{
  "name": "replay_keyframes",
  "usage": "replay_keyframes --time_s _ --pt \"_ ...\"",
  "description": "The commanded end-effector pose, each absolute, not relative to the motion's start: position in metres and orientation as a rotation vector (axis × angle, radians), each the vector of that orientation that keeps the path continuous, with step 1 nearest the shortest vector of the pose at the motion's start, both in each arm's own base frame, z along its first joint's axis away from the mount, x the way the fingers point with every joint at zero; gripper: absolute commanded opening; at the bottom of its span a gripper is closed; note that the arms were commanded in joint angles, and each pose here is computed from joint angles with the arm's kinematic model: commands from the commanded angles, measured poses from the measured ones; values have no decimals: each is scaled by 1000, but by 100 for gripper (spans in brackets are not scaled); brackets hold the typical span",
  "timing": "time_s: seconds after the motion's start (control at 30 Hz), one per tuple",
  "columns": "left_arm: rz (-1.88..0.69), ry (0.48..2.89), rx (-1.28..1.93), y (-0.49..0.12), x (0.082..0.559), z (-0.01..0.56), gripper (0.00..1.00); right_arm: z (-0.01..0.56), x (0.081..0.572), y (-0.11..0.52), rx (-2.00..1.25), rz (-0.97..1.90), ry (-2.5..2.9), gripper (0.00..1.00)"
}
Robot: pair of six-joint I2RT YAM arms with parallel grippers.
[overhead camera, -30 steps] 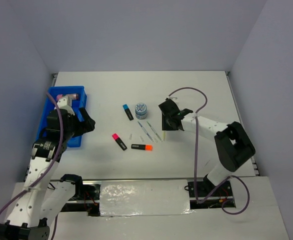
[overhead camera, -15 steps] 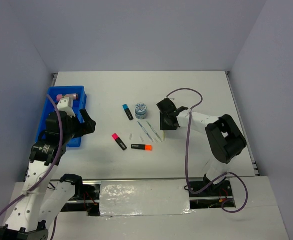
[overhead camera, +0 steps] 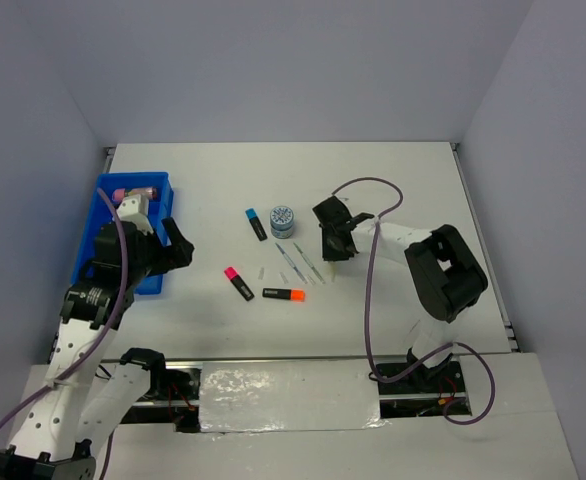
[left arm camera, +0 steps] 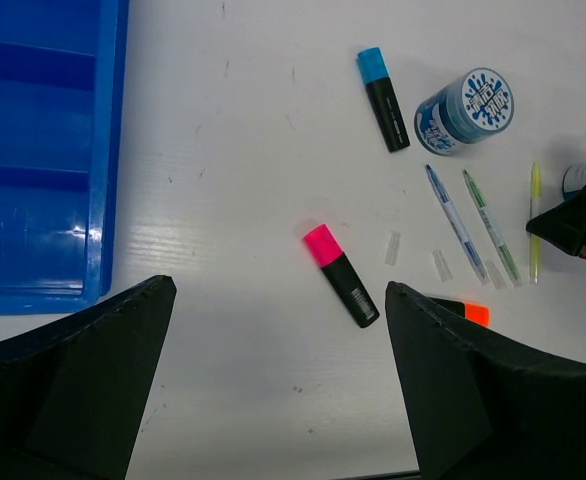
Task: Sort the stationery into containers
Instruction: Pick up the pen from the center of the board, then pick up the pen cap from the center of the board.
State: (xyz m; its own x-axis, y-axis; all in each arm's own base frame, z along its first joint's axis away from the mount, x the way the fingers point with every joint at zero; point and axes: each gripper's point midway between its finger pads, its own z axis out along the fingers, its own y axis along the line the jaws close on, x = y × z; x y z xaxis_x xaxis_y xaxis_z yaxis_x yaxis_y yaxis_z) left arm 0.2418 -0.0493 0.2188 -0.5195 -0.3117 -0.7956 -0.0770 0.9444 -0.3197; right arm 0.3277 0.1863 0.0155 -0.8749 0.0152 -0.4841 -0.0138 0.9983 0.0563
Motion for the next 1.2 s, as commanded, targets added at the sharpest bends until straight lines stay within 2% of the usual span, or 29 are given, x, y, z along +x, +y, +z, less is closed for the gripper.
replay_keyframes --time_s 0.0,0.1,0.13,0.17,0.33,0.47,0.57,0.73,0.77,0.83,1.17 --pt "-294 2099 -263 -51 249 222 99 17 342 195 9 115 2608 23" --pt "-294 2132 -253 -54 252 218 99 21 344 196 0 119 2598 17" --pt "-298 2141 -247 -56 254 217 99 24 345 196 1 115 2591 11" --pt "-302 2158 -236 -60 256 216 99 32 349 197 -3 122 2572 0" --pt "-392 2197 -173 -108 266 212 99 77 355 189 -18 94 2498 0" --pt "-296 2265 -84 -162 281 198 99 148 342 174 4 144 2351 0" --pt "-224 2325 -26 -186 294 174 98 173 322 164 -12 187 2306 0" --pt "-210 2404 55 -216 319 138 83 185 295 148 -12 204 2280 0" --pt "-187 2436 79 -220 323 122 75 193 289 148 -22 240 2257 0" --pt "-184 2481 102 -227 327 105 66 198 280 147 -28 272 2241 0" --pt "-133 2566 116 -225 319 66 59 201 265 149 -62 349 2214 0"
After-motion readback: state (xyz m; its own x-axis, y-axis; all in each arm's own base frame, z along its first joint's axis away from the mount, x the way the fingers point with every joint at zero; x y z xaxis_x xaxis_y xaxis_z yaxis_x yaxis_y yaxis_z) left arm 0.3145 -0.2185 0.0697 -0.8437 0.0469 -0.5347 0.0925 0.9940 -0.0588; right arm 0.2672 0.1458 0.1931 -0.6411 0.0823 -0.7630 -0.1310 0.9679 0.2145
